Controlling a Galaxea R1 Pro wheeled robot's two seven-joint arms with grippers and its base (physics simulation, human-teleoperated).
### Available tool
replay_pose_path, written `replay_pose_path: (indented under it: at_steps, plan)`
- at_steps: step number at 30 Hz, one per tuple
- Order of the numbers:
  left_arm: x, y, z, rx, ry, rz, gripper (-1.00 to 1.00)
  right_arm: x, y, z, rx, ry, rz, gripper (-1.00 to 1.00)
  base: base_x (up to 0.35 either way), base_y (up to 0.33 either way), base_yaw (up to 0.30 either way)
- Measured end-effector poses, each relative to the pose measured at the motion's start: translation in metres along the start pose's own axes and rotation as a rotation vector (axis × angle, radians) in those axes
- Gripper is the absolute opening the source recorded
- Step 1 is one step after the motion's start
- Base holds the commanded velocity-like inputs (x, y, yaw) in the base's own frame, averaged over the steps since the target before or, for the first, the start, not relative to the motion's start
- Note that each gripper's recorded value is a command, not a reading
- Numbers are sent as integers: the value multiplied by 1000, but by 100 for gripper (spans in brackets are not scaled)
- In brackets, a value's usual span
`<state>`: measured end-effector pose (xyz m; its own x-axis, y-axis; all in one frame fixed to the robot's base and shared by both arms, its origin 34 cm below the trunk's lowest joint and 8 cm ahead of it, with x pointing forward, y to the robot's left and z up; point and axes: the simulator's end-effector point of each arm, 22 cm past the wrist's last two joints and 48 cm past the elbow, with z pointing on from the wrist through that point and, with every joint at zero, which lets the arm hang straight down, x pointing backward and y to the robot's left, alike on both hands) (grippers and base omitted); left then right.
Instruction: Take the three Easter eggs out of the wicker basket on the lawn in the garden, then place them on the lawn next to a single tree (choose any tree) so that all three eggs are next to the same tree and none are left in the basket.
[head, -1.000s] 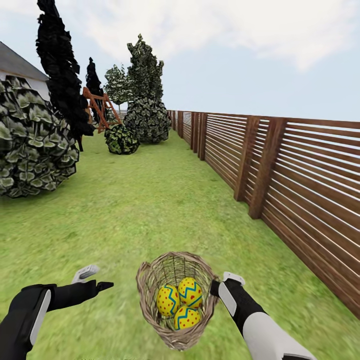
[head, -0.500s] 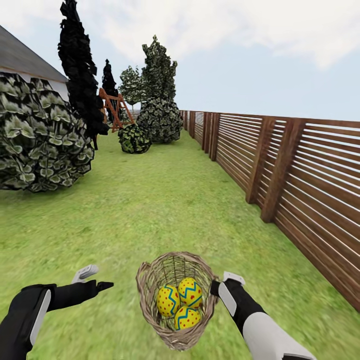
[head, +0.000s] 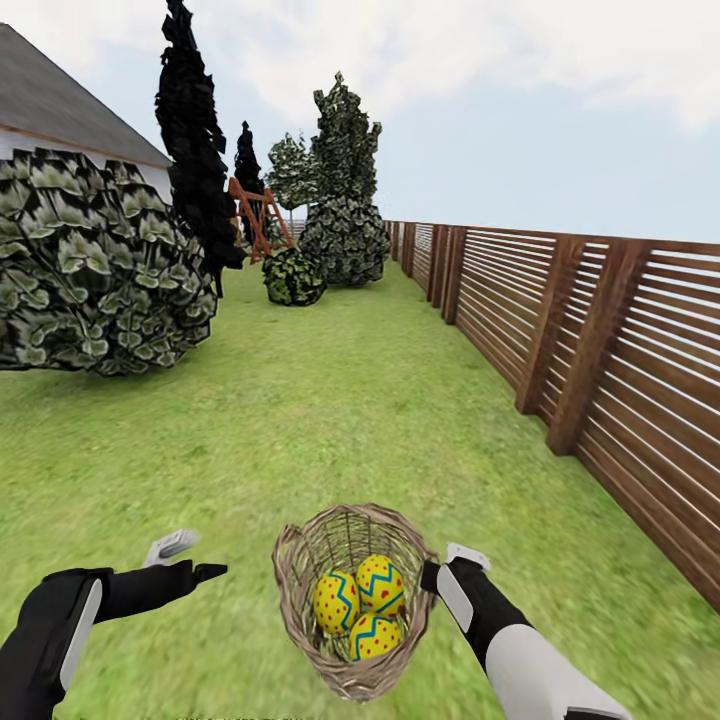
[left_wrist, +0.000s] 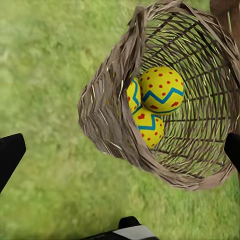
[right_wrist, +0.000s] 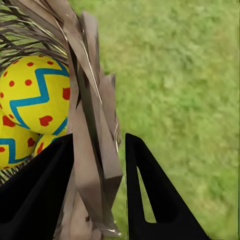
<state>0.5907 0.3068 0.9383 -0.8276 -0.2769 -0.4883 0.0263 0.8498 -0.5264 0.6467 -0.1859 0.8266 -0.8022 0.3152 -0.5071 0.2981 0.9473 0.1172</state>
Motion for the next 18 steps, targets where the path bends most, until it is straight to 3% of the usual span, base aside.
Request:
replay_pose_path:
  at_steps: [18]
  plan:
    - [0,0,0,0,0,0,100,0,0,0,-2,0,3,-100,0,0,171]
